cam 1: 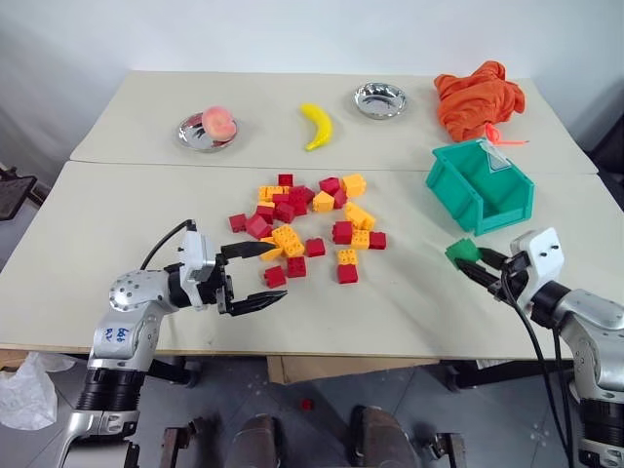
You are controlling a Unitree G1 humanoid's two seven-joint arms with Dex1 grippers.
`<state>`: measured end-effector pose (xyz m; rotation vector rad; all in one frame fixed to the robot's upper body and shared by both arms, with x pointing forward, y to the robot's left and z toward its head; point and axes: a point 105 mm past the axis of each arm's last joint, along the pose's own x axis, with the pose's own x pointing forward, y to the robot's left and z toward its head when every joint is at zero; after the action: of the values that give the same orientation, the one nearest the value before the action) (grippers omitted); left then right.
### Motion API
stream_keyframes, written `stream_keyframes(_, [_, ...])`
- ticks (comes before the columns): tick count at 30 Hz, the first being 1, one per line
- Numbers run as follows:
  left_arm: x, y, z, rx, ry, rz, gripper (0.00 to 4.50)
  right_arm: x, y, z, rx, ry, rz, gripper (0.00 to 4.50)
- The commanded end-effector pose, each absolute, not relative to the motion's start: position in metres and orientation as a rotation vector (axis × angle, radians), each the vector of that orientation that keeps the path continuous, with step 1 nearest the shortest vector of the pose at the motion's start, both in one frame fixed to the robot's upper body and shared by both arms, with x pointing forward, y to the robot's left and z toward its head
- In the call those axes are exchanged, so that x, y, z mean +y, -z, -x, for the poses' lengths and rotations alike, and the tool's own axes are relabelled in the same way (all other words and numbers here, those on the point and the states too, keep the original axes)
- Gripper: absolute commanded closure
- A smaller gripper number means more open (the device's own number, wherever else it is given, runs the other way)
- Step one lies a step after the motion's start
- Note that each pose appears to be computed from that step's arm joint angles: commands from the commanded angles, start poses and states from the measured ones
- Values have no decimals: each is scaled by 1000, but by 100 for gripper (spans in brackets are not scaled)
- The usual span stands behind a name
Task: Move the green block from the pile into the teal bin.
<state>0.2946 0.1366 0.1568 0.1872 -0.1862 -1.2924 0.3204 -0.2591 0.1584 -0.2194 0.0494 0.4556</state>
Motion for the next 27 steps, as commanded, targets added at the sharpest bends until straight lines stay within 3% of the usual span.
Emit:
stream_keyframes(1, [133, -165, -296, -232, 1301, -210, 0, -278, -202, -323, -96, -362, 251, 304])
stream_keyframes(8, [119, -177, -304, -287, 1285, -184, 0, -329, -243, -349, -166, -115, 316, 304])
stream_keyframes(11, [110, -181, -306, -306, 1283, -176, 0, -341, -241, -367, -144, -50, 292, 304])
stream_keyframes(16, [102, -187, -310, -326, 1280, -170, 0, -337, -232, -389, -114, -91, 241, 304])
stream_keyframes(25, [115, -189, -317, -285, 1208, -225, 0, -333, -236, -392, -168, -155, 284, 4])
stream_keyframes(27, [128, -186, -320, -254, 1176, -260, 0, -315, -239, -383, -232, -275, 291, 4])
